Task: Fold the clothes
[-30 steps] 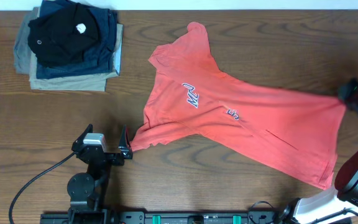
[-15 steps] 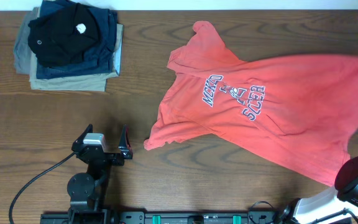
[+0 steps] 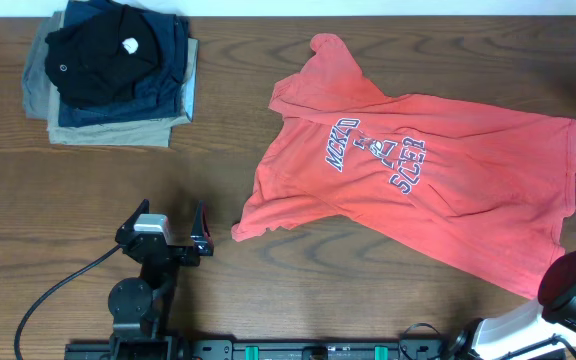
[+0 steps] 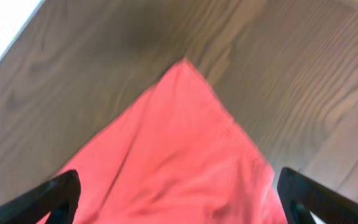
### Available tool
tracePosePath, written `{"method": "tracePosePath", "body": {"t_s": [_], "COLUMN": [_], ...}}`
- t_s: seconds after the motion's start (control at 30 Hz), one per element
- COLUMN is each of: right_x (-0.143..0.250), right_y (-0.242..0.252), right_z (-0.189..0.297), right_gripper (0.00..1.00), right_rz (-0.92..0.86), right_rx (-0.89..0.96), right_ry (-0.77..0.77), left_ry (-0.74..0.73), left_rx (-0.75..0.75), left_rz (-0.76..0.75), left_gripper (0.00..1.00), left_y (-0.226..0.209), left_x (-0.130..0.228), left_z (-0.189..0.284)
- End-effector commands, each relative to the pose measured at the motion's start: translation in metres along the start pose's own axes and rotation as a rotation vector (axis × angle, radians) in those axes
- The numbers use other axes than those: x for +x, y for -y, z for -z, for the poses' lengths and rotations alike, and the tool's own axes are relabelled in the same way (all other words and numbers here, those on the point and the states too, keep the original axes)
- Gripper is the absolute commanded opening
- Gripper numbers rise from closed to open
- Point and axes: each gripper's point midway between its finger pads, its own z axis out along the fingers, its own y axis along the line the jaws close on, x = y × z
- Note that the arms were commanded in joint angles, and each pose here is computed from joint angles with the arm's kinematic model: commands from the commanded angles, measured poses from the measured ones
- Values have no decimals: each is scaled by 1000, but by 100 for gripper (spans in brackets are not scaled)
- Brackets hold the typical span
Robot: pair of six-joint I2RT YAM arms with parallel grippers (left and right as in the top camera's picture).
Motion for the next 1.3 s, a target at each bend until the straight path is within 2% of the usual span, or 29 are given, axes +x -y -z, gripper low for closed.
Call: {"method": "tracePosePath", "body": {"t_s": [0.0,0.13,0.4,0.6,0.93,1.27], "right_x": [15,40,71,104,178,268], "right_y": [-18,-15,4,17,24,25], "right_z": [25,53,125,153,141,116], "right_gripper": [99,99,99,99,99,99], "right_rz": [-17,-52,-42,-3,90,163], "right_rx": [-118,-140,-158,-139,-126,-303], "right_ry": [-57,-138,-139,-196,-346,-406], "left_ry": [-45,-45,-45,-45,-45,-45], "left_rx": [1,1,1,1,1,1], "left_rz": [-9,-9,-9,-9,-9,-9], "left_gripper": [98,98,98,98,98,98], "left_y": [-1,-1,-1,-1,-1,-1], "left_x": [16,16,16,16,16,16], "left_z": [-1,-1,-1,-1,-1,-1]}}
